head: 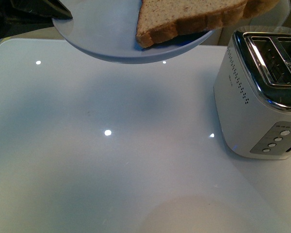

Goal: Left arm holds plate, right arm toasts bread

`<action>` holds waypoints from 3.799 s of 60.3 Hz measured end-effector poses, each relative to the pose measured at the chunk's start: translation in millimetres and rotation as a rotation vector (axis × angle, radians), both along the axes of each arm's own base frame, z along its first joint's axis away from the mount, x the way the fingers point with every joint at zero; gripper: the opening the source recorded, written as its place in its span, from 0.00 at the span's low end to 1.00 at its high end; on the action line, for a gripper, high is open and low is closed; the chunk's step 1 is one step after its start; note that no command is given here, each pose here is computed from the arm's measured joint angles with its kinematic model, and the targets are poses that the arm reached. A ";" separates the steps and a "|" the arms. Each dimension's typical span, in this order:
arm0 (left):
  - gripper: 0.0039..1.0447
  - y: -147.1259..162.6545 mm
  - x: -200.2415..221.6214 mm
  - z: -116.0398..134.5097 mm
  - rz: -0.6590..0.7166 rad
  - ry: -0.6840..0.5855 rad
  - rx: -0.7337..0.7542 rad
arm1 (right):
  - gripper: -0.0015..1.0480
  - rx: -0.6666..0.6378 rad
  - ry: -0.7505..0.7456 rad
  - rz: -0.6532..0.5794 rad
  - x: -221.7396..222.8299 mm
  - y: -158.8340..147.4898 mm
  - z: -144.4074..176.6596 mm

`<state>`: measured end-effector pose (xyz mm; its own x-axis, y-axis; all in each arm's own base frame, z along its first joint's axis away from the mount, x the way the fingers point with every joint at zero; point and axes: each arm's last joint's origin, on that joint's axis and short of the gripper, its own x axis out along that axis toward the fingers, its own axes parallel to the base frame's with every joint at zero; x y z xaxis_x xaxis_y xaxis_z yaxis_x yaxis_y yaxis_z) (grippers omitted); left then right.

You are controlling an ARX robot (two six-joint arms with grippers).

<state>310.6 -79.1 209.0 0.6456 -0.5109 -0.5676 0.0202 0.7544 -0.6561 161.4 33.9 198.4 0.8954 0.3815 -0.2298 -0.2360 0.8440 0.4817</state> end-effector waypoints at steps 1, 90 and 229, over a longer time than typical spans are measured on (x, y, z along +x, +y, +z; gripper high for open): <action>0.02 0.0 -0.1 0.1 0.000 0.000 0.000 | 0.92 0.019 -0.001 0.012 4.6 2.7 2.1; 0.02 5.6 -0.7 2.0 -0.008 0.008 -0.020 | 0.03 0.467 -0.068 0.095 88.6 24.1 50.3; 0.02 6.9 -3.7 6.5 -0.008 -0.004 -0.013 | 0.70 -0.472 -0.313 -0.322 47.4 -20.2 15.2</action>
